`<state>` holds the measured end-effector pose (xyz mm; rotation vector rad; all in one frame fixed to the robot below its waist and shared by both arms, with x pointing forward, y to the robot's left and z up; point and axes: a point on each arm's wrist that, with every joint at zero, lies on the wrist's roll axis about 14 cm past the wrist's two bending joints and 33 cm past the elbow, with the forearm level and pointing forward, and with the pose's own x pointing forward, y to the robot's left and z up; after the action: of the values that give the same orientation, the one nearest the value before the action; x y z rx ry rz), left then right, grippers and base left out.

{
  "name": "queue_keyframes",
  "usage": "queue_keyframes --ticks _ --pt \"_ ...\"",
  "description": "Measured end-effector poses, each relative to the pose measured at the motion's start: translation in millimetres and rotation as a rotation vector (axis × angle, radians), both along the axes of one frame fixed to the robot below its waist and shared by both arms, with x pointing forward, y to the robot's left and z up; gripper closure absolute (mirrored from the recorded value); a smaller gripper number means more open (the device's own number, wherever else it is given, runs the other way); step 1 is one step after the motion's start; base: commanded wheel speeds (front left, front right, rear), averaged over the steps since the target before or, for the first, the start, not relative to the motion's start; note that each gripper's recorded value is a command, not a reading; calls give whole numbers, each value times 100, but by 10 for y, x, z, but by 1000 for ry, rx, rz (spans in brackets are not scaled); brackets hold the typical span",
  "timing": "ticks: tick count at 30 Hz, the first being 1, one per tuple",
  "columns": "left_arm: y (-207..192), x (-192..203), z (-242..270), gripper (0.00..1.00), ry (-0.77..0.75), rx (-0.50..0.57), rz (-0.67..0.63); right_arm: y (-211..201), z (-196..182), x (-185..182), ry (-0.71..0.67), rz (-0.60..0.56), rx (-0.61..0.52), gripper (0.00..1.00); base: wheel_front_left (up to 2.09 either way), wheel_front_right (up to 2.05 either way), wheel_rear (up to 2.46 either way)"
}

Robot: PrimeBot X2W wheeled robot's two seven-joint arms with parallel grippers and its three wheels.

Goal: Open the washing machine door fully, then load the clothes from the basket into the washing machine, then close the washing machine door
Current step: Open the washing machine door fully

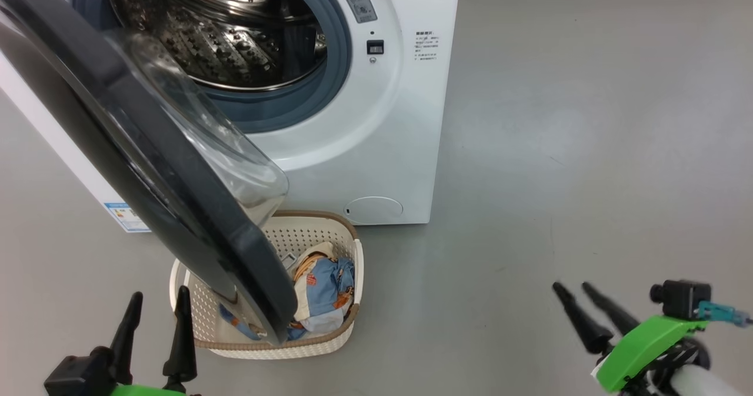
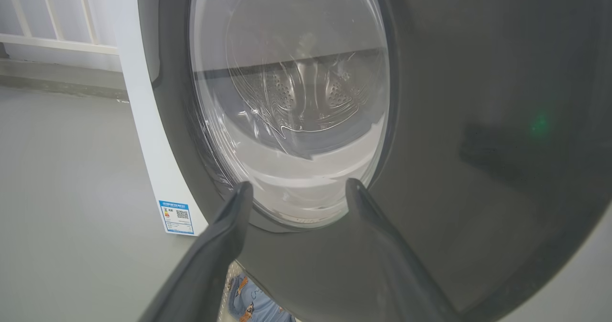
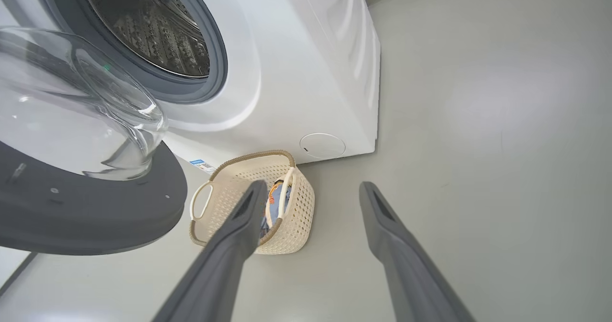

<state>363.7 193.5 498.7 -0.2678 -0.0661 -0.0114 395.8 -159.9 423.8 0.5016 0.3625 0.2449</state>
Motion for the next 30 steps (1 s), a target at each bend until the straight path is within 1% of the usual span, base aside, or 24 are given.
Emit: queue_keyframes --ticks 2,6,10,16,23,30 --pt "2 6 -7 0 2 1 1 -115 84 79 -54 -8 -70 0 0 0 0" --pt "-2 19 -17 0 5 1 -1 -317 321 232 -152 -108 -77 0 0 0 0" --pt "-8 21 -21 0 6 8 -4 -420 363 175 -193 -168 -97 0 0 0 0" --pt "2 13 -8 0 3 8 -1 -474 548 159 -280 -207 -142 0 0 0 0" --pt "9 5 6 0 -2 8 2 -433 369 -11 -239 -202 -167 0 0 0 0" --pt "6 7 -23 0 7 8 1 -435 237 -87 -206 -195 -197 0 0 0 0"
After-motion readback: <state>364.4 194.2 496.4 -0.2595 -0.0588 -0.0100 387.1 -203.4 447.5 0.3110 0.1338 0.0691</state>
